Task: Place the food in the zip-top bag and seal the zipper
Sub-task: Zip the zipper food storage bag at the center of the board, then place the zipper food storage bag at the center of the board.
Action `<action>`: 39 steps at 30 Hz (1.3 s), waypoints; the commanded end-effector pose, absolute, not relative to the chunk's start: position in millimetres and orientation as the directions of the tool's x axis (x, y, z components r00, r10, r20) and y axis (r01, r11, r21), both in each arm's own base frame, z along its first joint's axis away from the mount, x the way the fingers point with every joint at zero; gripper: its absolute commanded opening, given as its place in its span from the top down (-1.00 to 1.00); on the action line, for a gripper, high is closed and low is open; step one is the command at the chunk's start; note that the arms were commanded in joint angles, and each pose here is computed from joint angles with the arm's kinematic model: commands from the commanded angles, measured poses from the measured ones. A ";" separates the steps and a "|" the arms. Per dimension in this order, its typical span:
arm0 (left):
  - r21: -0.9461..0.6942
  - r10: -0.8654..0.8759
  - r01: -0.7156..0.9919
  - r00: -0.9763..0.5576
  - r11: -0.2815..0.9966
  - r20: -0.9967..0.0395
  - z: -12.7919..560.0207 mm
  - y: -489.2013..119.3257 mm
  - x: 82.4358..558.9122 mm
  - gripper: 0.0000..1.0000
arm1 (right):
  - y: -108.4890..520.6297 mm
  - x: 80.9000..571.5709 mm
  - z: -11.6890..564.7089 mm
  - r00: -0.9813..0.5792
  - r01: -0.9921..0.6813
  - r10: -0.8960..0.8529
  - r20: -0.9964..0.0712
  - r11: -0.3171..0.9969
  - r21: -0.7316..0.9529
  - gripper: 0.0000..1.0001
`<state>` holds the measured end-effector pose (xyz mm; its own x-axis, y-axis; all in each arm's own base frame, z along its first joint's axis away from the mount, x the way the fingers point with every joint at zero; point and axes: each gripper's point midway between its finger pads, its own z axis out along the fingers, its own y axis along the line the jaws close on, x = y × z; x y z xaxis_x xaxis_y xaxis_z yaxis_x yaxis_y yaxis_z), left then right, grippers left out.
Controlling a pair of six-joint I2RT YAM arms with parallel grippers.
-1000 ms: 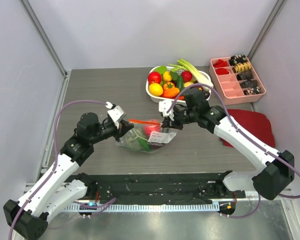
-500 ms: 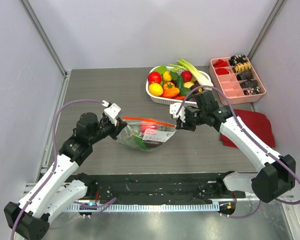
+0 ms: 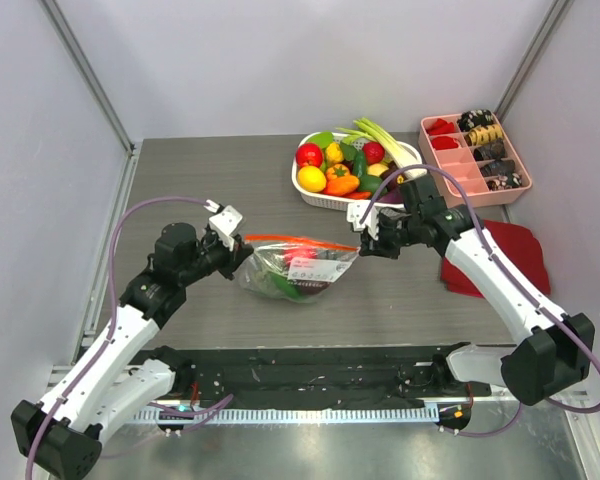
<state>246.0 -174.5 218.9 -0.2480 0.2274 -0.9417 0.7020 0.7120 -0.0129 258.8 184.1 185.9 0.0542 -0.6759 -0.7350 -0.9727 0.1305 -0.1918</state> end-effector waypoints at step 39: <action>-0.139 0.500 0.702 -0.618 0.699 -0.606 148.4 -165.7 250.4 1.00 | 201.4 254.1 171.3 -0.264 -0.920 -0.637 -0.724 0.391 -0.008 0.98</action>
<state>224.1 -168.2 173.4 -0.5345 0.5479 -0.6435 0.7876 0.5992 -0.1440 194.9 212.1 165.0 -0.2939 -0.6375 -0.7122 -0.9430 0.3152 0.1070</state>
